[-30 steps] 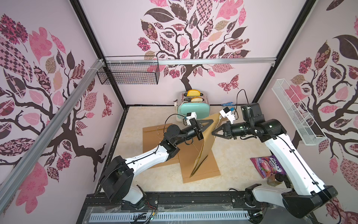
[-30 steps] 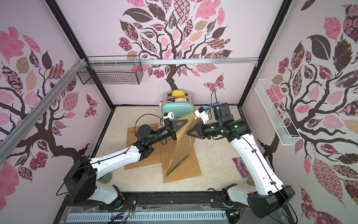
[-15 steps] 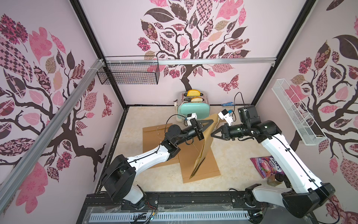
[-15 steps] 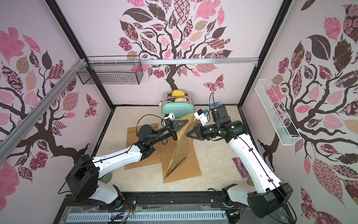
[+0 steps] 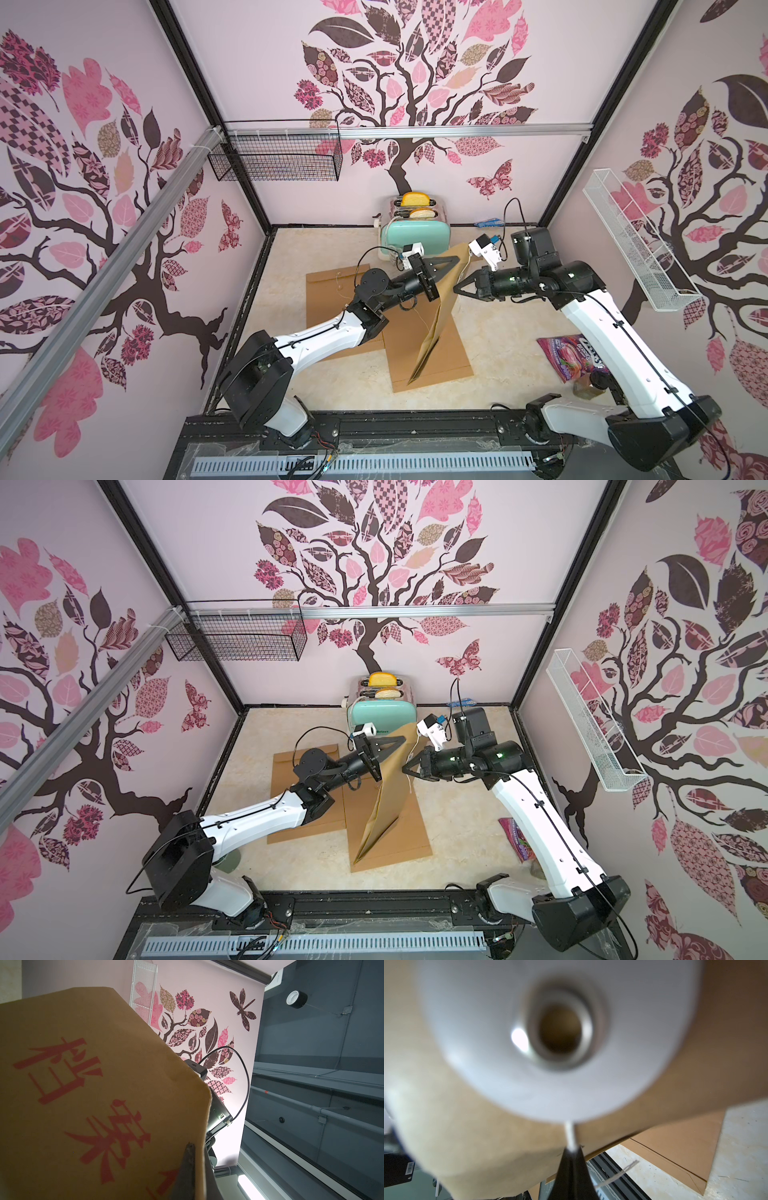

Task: Close the mouth of the file bag
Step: Close the file bag.

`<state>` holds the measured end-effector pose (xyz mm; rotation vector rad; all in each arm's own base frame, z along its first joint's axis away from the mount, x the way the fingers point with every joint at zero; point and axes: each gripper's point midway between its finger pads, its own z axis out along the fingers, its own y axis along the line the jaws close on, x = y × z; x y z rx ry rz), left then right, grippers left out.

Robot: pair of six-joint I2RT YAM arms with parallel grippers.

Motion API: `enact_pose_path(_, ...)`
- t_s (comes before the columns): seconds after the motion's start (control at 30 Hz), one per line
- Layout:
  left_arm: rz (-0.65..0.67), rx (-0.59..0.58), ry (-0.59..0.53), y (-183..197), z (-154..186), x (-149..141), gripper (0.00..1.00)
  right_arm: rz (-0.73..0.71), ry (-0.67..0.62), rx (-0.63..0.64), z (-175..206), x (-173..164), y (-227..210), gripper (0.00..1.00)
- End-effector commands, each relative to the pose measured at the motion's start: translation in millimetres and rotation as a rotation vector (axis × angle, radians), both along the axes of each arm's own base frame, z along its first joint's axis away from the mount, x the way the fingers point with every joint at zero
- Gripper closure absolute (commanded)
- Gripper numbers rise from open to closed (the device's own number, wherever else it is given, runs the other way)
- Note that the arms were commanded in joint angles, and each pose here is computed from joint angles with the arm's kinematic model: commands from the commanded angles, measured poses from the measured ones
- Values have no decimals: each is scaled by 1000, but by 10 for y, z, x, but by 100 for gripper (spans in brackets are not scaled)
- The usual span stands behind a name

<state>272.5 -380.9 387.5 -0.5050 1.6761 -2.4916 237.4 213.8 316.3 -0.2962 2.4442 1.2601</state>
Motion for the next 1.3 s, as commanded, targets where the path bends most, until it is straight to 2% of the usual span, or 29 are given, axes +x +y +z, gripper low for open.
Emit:
enact_pose_path(0.0, -48, -88, -90, 31, 324, -224, 100, 0, -5, -27, -54, -41, -16, 98)
enact_pose_path(0.07, -45, -86, -90, 39, 312, -222, 100, -8, -22, -24, -13, -37, -34, 97)
enact_pose_path(0.13, -44, -82, -88, 36, 298, -219, 100, -18, -29, -18, 12, -25, -45, 90)
enact_pose_path(0.23, -42, -85, -86, 40, 301, -214, 100, -14, -31, -1, 45, -17, -30, 90)
enact_pose_path(0.37, -45, -88, -92, 43, 322, -230, 100, -10, -25, 14, 51, -14, -10, 85)
enact_pose_path(0.73, -41, -95, -91, 69, 328, -237, 100, -20, -46, 32, 52, 12, -14, 85)
enact_pose_path(0.87, -30, -104, -86, 87, 334, -223, 100, -38, -93, 25, 67, 1, -56, 85)
enact_pose_path(1.0, -27, -116, -92, 95, 375, -222, 100, -50, -138, 57, 116, -33, -66, 84)
enact_pose_path(1.27, -13, -126, -93, 143, 405, -233, 100, -17, -125, 116, 94, -34, 18, 82)
